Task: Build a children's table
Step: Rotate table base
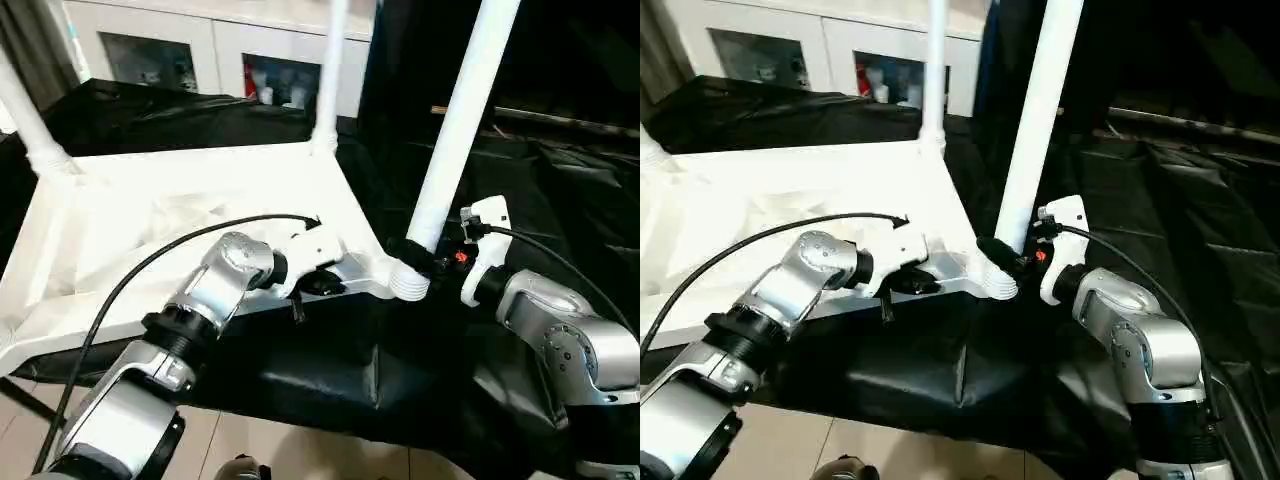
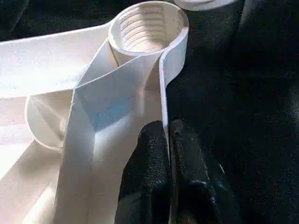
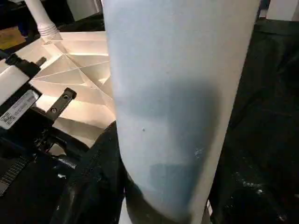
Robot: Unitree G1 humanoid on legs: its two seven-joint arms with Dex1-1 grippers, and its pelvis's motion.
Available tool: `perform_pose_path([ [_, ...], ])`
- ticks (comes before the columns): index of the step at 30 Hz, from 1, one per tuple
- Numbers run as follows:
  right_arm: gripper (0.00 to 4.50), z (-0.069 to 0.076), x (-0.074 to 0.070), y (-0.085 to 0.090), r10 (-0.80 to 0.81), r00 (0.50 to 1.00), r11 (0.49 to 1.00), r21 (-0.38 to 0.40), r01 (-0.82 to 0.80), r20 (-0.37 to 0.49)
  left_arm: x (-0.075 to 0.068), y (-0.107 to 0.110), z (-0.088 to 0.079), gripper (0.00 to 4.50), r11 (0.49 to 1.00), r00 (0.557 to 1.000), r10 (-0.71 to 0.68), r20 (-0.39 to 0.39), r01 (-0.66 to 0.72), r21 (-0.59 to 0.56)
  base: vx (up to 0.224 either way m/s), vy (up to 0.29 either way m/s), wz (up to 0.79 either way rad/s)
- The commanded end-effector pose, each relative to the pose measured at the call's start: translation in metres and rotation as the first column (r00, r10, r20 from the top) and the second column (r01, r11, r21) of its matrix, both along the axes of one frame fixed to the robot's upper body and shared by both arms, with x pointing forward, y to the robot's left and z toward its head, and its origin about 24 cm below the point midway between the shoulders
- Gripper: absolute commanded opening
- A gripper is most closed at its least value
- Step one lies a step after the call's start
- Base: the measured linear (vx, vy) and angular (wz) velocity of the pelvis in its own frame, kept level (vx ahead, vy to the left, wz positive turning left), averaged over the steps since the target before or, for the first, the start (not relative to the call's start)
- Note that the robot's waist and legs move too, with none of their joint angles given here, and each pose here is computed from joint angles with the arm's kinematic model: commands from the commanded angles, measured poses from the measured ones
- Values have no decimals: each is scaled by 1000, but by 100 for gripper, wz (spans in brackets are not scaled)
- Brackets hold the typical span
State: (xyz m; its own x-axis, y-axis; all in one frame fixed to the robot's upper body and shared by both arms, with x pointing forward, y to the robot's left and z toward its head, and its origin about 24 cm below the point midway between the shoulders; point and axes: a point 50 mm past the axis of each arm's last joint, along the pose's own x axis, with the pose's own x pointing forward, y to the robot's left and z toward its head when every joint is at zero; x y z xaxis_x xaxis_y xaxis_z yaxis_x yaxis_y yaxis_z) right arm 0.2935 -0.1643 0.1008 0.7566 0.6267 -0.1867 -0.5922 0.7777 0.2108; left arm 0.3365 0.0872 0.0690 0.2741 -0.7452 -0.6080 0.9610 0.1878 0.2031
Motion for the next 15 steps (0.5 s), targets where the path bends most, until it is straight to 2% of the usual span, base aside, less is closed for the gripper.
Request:
perform_pose_path([
  [1,190,4,1,-5,-12,1000,1000,-13,13,24,1,-4,4,46,999,999,-29,44,28,22,0,0,0],
  [4,190,4,1,-5,-12,1000,1000,-13,12,24,2,-4,5,74,999,999,-27,47,26,25,0,0,0],
  [15,190,4,-3,-4,6,1000,1000,-7,-6,22,9,1,7,76,999,999,-27,37,26,28,0,0,0],
])
